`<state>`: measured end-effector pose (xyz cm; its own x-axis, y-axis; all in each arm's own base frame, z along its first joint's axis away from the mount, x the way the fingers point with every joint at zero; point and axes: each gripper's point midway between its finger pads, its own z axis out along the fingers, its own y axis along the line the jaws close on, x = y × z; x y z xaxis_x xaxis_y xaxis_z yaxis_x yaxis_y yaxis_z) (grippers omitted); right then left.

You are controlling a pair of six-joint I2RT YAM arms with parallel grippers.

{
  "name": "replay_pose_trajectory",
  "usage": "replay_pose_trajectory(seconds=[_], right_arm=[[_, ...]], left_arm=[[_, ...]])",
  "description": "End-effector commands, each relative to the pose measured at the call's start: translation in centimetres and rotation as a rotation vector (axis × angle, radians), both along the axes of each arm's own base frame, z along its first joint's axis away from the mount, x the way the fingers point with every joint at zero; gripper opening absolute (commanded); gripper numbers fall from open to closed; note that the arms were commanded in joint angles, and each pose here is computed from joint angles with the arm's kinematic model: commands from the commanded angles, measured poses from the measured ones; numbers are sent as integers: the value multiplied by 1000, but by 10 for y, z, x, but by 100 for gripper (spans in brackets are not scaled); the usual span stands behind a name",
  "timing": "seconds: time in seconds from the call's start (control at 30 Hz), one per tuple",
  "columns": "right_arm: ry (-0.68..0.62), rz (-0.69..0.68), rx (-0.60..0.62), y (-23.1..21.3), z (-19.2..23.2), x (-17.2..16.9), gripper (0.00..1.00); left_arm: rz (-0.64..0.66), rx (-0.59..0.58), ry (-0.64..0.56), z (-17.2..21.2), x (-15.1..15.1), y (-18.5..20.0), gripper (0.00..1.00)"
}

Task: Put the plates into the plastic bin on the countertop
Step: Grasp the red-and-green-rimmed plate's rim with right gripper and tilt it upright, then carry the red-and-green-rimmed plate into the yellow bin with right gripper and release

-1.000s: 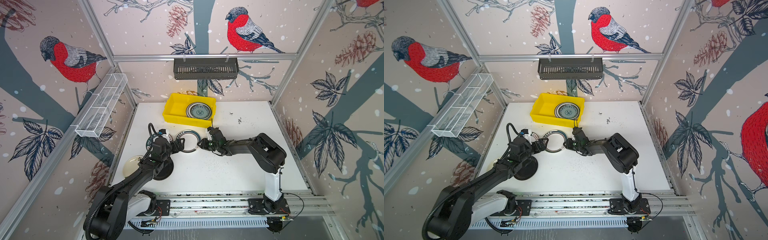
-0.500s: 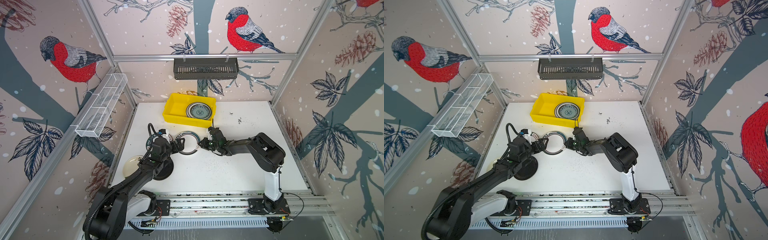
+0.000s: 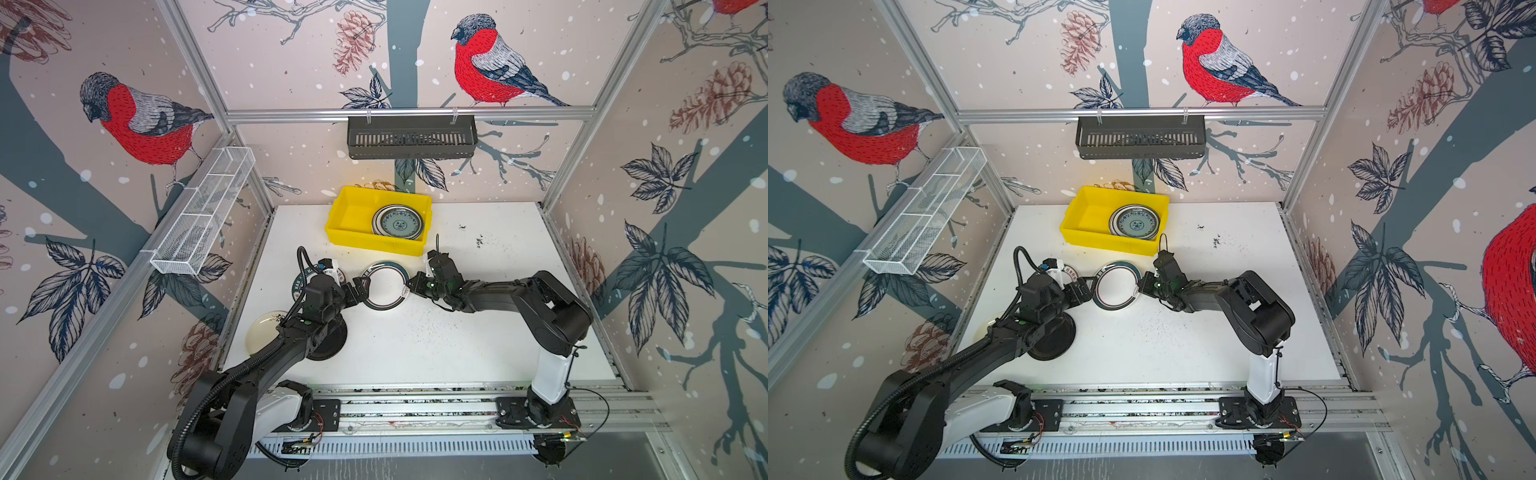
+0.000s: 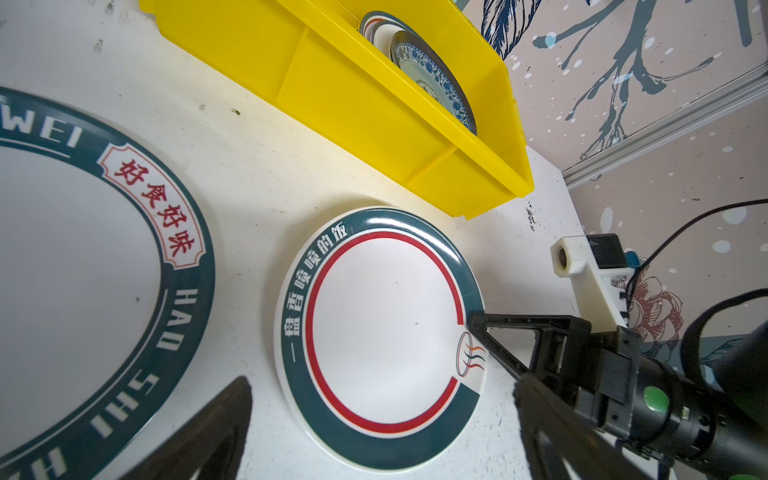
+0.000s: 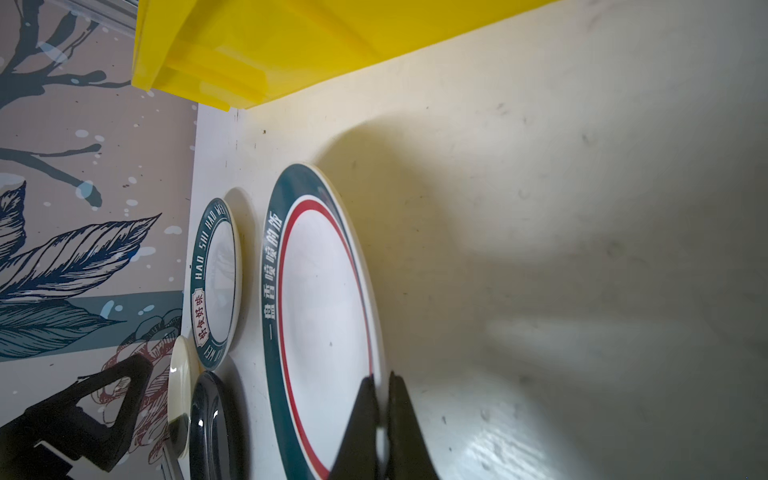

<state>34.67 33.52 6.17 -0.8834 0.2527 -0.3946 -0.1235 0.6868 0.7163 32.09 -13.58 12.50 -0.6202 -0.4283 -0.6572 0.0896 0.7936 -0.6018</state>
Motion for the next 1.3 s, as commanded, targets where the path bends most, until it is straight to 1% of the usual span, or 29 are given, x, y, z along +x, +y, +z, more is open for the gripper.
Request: replay_pose_trajectory(seconds=[0.0,0.2,0.33,0.43,0.57,0.67,0.8,1.03,1.27], right_arm=[[-52,4,-9,-3,17,1,2],[-126,0,-95,-17,45,-3,1],[-171,-21,-70,-27,71,-4,1],[-216,-35,-71,-31,95,2,1],[-251,-65,-55,-39,122,22,1],[-274,-98,-37,-47,136,45,1],[-310,-121,-47,-50,149,76,1],[-336,-140,-69,-48,151,124,1],[-322,-176,-22,-53,146,162,1]], left_arm=[[-9,-33,-27,10,1,-4,98],[-10,-39,-37,15,1,-4,98],[-3,-48,-50,20,1,-3,98],[0,-80,-62,28,2,-5,98],[0,-119,-79,38,6,-9,98],[-2,-127,-80,45,11,-11,98],[-11,-132,-80,54,15,-14,98],[-10,-140,-88,66,23,-17,98],[-3,-135,-102,74,30,-17,98]])
